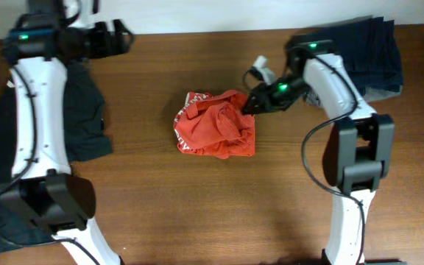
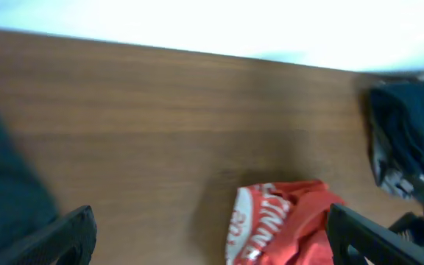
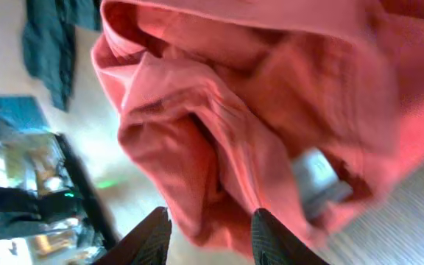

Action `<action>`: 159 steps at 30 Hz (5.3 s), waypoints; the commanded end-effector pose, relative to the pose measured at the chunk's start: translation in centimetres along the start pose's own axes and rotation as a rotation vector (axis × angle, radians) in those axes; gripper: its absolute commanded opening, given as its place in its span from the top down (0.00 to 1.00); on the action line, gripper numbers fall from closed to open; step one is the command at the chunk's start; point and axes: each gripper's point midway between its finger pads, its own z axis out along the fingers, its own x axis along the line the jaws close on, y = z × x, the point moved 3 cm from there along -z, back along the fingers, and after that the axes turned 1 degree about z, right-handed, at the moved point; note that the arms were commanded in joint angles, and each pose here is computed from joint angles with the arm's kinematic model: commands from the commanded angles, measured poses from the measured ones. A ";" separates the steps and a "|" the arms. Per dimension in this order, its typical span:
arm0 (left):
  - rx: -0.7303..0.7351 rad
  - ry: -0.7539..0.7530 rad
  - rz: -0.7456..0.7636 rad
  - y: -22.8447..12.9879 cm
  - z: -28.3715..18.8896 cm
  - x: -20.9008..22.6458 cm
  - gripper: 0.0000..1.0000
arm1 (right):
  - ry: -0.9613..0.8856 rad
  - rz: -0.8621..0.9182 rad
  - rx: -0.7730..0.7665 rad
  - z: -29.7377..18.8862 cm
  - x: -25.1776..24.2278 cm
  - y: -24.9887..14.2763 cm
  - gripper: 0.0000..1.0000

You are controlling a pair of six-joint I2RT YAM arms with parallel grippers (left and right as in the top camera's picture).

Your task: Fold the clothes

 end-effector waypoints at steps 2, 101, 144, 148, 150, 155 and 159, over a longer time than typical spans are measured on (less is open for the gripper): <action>-0.019 0.007 -0.009 0.2 -2.3 1.3 0.01 | -0.142 -0.183 0.026 1.3 2.3 1.1 0.58; -0.018 0.030 0.080 0.2 -2.2 1.7 0.01 | -0.432 -0.062 0.049 3.3 8.9 1.4 0.43; -0.017 0.030 0.080 0.2 -2.2 1.7 0.01 | -0.514 0.128 -0.249 -4.6 -0.7 5.9 0.46; -0.016 0.031 0.079 0.2 -2.2 1.7 0.01 | -0.511 0.151 -0.214 -4.6 -0.5 5.0 0.39; -0.015 0.031 0.079 0.2 -2.2 1.7 0.01 | -0.506 0.177 -0.198 -4.7 -0.2 4.4 0.39; -0.014 0.031 0.094 0.1 -2.2 1.7 0.01 | -0.494 0.349 -0.135 -4.1 0.2 2.3 0.41; -0.014 0.031 0.094 0.2 -2.2 1.7 0.01 | -0.479 0.338 -0.081 -1.8 0.8 1.5 0.48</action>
